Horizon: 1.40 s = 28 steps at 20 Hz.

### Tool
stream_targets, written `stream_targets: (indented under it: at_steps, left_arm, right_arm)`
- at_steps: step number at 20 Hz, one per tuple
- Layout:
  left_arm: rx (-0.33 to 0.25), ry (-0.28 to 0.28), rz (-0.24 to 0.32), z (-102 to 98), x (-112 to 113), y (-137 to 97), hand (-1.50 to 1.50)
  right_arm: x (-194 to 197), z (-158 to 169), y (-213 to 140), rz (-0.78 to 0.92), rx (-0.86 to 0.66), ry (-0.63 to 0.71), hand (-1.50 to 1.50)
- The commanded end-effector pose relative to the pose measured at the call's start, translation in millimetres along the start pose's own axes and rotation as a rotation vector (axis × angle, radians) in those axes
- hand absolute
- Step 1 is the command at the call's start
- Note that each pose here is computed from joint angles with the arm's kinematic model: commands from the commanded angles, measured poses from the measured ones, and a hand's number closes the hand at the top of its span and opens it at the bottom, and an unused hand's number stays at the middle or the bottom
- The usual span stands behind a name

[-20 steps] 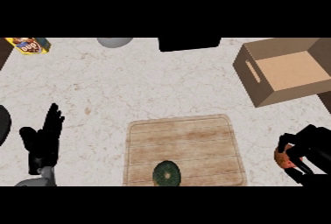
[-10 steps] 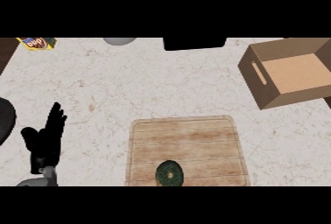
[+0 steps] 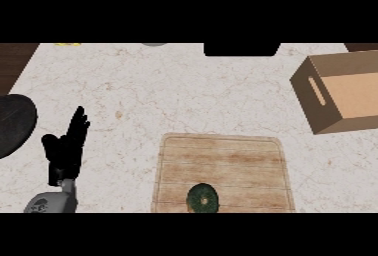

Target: Pick the sweet potato from the cutting board and place it in the cardboard box

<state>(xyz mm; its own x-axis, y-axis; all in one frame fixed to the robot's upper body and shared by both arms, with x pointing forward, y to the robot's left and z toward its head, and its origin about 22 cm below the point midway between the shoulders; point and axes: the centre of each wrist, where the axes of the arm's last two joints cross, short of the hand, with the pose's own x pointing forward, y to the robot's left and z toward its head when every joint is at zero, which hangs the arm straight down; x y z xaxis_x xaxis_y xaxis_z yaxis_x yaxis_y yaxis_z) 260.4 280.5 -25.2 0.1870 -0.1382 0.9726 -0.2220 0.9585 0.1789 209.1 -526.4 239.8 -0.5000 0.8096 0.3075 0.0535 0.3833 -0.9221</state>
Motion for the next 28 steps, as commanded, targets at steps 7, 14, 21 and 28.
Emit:
stream_targets:
  at_steps: [7,14,21,28]
  left_arm:
    - [-0.034,-0.018,0.006,-12,6,-26,0.00]
    - [-0.058,-0.014,-0.016,-8,-4,-25,0.00]
    - [-0.052,-0.040,0.001,-18,10,-13,0.00]
    - [-0.078,-0.039,-0.008,-8,12,-22,0.00]
  right_arm:
    - [-43,-52,28,-0.088,-0.011,0.048,1.50]
    - [-66,-85,76,0.015,-0.008,0.060,1.50]
    - [-79,-106,104,-0.118,0.072,0.213,-1.50]
    - [-87,-100,117,-0.387,-0.001,0.088,-1.50]
